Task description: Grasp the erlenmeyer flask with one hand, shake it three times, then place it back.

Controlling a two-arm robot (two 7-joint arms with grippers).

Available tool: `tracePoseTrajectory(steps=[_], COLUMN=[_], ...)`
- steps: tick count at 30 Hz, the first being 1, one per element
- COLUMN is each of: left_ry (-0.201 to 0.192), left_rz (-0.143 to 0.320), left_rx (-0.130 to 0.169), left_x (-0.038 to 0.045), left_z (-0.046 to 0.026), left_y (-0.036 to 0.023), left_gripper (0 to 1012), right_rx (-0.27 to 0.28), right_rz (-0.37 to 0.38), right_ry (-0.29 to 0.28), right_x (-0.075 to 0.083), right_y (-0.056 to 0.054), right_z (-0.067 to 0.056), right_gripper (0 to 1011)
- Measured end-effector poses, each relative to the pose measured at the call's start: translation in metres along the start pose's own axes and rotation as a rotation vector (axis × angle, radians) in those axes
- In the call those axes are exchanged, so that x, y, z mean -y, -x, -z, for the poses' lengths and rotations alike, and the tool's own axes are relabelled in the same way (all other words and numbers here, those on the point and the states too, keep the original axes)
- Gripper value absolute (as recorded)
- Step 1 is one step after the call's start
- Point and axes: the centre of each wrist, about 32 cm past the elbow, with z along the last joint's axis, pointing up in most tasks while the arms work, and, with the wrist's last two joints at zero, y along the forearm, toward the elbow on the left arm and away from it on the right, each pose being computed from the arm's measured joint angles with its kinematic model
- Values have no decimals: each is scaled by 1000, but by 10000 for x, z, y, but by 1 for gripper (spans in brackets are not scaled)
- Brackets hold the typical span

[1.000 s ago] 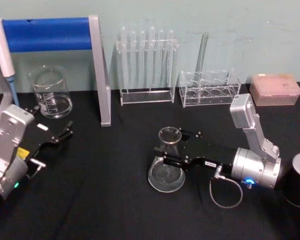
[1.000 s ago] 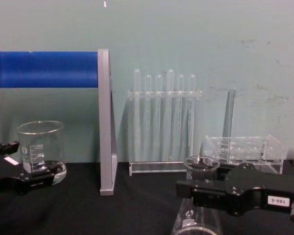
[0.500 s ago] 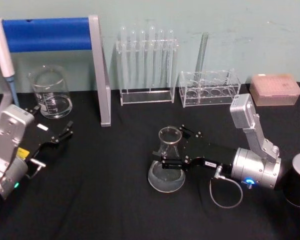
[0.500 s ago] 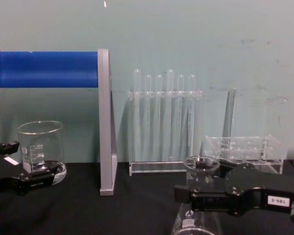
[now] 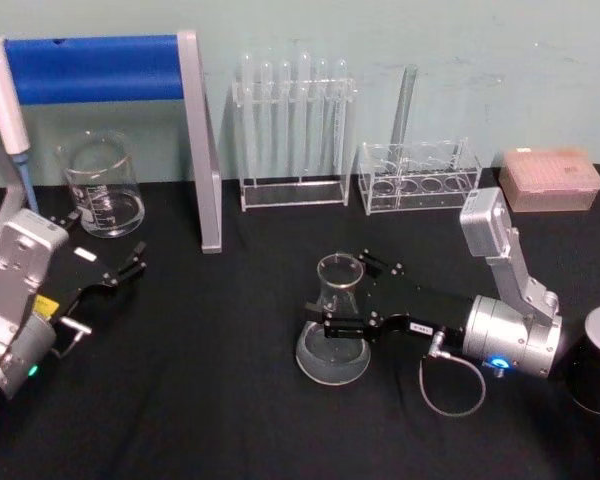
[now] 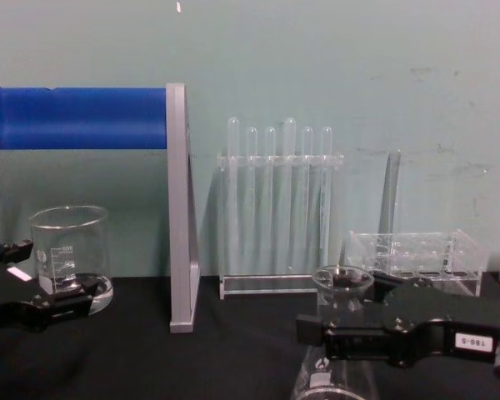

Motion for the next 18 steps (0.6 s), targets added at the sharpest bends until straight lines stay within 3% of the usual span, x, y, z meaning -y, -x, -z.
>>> tracePoseTrajectory(steps=[18], left_ry=[0], left_rz=[0], left_rx=[0], left_x=[0], left_z=[0], left_y=[0], left_gripper=[1001], right_rx=[11], right_rz=[6], right_ry=[1], right_x=[127], right_y=[3], right_z=[1], right_gripper=[1000])
